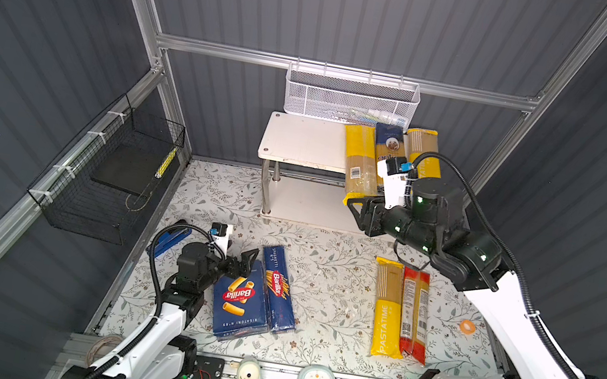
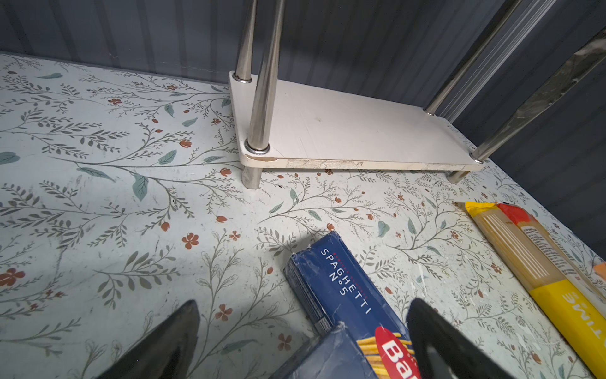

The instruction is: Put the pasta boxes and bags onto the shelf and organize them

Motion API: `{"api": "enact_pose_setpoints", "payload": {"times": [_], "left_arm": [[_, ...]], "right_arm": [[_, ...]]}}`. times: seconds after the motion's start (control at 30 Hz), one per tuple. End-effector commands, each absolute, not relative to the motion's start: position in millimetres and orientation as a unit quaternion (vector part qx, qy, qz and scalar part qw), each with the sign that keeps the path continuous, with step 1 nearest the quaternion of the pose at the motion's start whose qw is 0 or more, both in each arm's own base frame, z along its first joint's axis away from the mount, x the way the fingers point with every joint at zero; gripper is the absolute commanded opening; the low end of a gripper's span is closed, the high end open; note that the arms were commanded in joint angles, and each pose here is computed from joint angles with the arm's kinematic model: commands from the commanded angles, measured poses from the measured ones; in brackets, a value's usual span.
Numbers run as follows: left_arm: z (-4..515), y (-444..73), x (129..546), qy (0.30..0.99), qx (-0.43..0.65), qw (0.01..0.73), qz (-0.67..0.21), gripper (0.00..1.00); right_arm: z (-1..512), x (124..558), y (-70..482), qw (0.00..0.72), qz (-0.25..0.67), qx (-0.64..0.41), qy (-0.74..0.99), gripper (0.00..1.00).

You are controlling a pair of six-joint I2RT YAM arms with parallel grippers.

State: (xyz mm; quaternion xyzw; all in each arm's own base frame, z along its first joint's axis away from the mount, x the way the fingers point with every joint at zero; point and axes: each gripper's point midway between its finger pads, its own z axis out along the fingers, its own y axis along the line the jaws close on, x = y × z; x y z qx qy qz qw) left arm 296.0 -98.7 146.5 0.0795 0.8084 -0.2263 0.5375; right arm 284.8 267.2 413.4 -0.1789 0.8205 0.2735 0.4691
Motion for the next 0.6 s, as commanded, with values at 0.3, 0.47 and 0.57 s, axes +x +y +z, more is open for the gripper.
{"api": "enact_pose_setpoints", "payload": {"times": [0.3, 0.47, 0.57], "left_arm": [[153, -98, 299, 0.807, 0.072, 0.54, -0.225, 1.0], [153, -97, 298, 0.807, 0.07, 0.543, -0.224, 0.99], [153, -96, 298, 0.808, 0.067, 0.543, -0.221, 0.99]], "right_arm": [[401, 298, 282, 0.469, 0.299, -0.167, 0.814, 0.48], [400, 310, 276, 0.469, 0.298, -0.147, 0.819, 0.48], [399, 315, 274, 0.467, 0.298, -0.144, 0.82, 0.48]]}}
